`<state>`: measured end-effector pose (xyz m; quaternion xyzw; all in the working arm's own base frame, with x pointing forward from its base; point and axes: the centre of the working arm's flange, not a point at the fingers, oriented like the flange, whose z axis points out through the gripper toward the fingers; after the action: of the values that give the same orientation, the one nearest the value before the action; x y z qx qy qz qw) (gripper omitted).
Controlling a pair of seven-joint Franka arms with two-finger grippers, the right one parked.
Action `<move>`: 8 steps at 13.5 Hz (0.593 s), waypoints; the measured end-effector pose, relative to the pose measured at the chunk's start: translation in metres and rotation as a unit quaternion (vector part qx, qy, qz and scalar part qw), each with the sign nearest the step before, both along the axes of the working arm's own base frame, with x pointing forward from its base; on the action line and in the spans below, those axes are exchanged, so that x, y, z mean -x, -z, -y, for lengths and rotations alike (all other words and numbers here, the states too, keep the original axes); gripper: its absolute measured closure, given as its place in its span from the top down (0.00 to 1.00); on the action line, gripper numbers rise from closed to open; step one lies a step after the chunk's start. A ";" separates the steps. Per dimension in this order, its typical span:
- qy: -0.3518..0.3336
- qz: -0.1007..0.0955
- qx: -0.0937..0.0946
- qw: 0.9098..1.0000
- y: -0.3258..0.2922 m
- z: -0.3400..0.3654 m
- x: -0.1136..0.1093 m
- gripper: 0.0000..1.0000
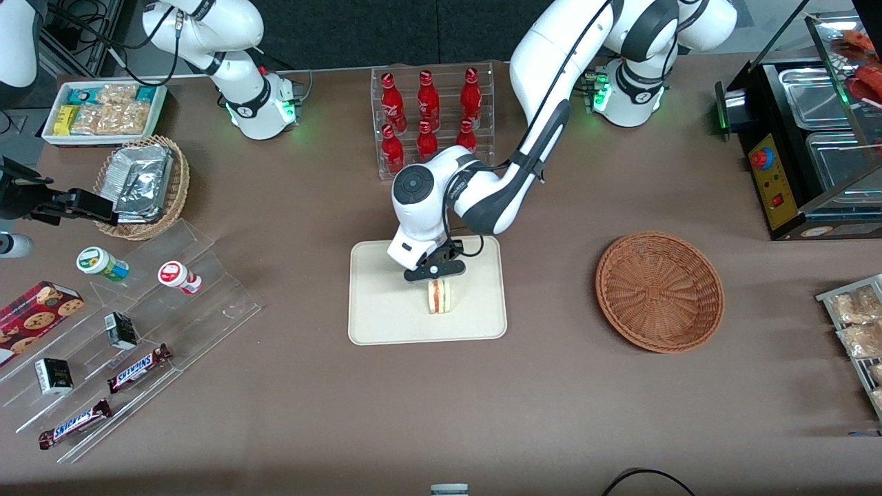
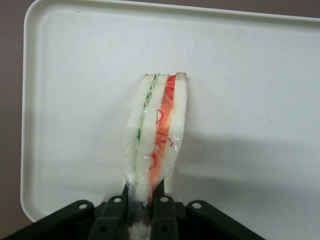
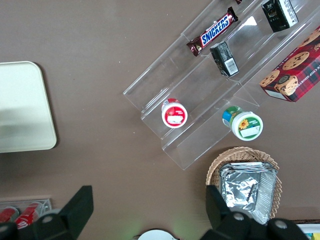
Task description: Place sandwich from basket to tray
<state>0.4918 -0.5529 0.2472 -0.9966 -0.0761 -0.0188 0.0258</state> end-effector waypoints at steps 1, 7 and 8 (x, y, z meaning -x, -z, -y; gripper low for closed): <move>-0.001 0.002 0.001 1.000 -0.002 0.000 -0.001 0.29; -0.035 0.015 0.003 0.999 -0.098 -0.026 -0.031 0.91; -0.051 0.010 -0.003 0.999 -0.132 -0.047 -0.039 0.99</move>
<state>0.5313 -0.5063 0.3788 -0.9911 -0.1273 -0.0281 0.0286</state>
